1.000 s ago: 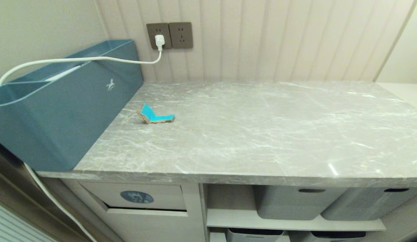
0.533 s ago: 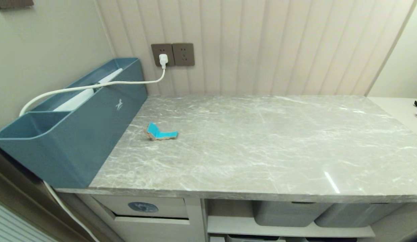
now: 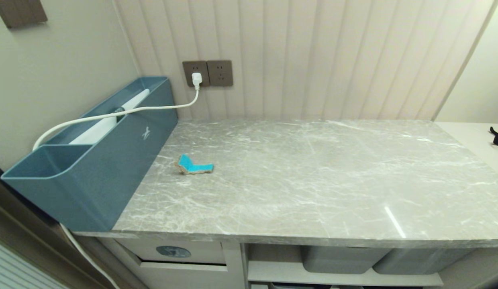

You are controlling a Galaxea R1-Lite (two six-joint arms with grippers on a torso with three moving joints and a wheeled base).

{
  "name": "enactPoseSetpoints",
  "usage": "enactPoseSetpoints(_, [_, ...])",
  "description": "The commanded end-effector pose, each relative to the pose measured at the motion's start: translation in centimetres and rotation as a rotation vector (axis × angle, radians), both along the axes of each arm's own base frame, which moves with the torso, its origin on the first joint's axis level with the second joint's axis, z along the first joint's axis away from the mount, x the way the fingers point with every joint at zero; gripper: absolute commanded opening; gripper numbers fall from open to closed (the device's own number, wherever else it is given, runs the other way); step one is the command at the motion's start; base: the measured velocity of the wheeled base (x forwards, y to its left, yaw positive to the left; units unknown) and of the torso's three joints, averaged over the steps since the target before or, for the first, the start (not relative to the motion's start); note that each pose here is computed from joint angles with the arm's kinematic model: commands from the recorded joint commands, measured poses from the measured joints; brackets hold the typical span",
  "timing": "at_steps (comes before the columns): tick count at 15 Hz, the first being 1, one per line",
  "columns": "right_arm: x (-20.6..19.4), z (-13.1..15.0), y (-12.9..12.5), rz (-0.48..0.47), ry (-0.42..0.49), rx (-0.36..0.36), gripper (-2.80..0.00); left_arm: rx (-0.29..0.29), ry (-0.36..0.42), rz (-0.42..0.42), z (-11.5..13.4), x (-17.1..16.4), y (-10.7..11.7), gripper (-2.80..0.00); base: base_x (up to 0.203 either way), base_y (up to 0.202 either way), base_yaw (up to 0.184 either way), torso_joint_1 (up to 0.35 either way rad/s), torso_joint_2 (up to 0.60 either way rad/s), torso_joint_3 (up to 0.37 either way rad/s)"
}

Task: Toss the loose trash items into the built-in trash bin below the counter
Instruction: Pick up the garbage

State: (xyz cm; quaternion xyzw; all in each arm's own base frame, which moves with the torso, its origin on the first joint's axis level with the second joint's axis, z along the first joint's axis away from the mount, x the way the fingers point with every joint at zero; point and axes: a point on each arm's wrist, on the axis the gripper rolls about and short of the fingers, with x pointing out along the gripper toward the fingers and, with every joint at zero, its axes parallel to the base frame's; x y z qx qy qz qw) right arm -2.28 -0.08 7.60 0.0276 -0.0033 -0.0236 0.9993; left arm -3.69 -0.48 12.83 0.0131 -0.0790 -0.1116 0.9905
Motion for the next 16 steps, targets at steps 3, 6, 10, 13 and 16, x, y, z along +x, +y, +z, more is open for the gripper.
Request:
enactPoseSetpoints(3, [0.0,0.0,0.0,0.000,0.001,0.000,-2.80,0.014,0.115,-0.116,6.8,3.2,-0.3,0.00,0.000,0.000,0.000,0.000,0.00,0.000])
enactPoseSetpoints(6, [0.0,0.0,0.0,0.000,0.001,0.000,-2.80,0.011,0.209,-0.173,12.2,9.3,-0.4,0.00,0.000,0.000,0.000,0.000,0.00,0.000])
enactPoseSetpoints(10, [0.0,0.0,0.0,0.000,0.001,0.000,-2.80,0.031,0.220,-0.250,18.6,17.2,-2.5,0.00,0.000,0.000,0.000,0.000,0.00,0.000])
enactPoseSetpoints(13, [0.0,0.0,0.0,0.000,0.001,0.000,-2.80,0.082,0.328,-0.302,18.9,19.9,-7.2,0.00,0.000,0.000,0.000,0.000,0.00,0.000])
enactPoseSetpoints(16, [0.0,0.0,0.0,0.000,0.001,0.000,-2.80,0.112,0.425,-0.220,17.9,23.5,-9.6,0.00,0.000,0.000,0.000,0.000,0.00,0.000])
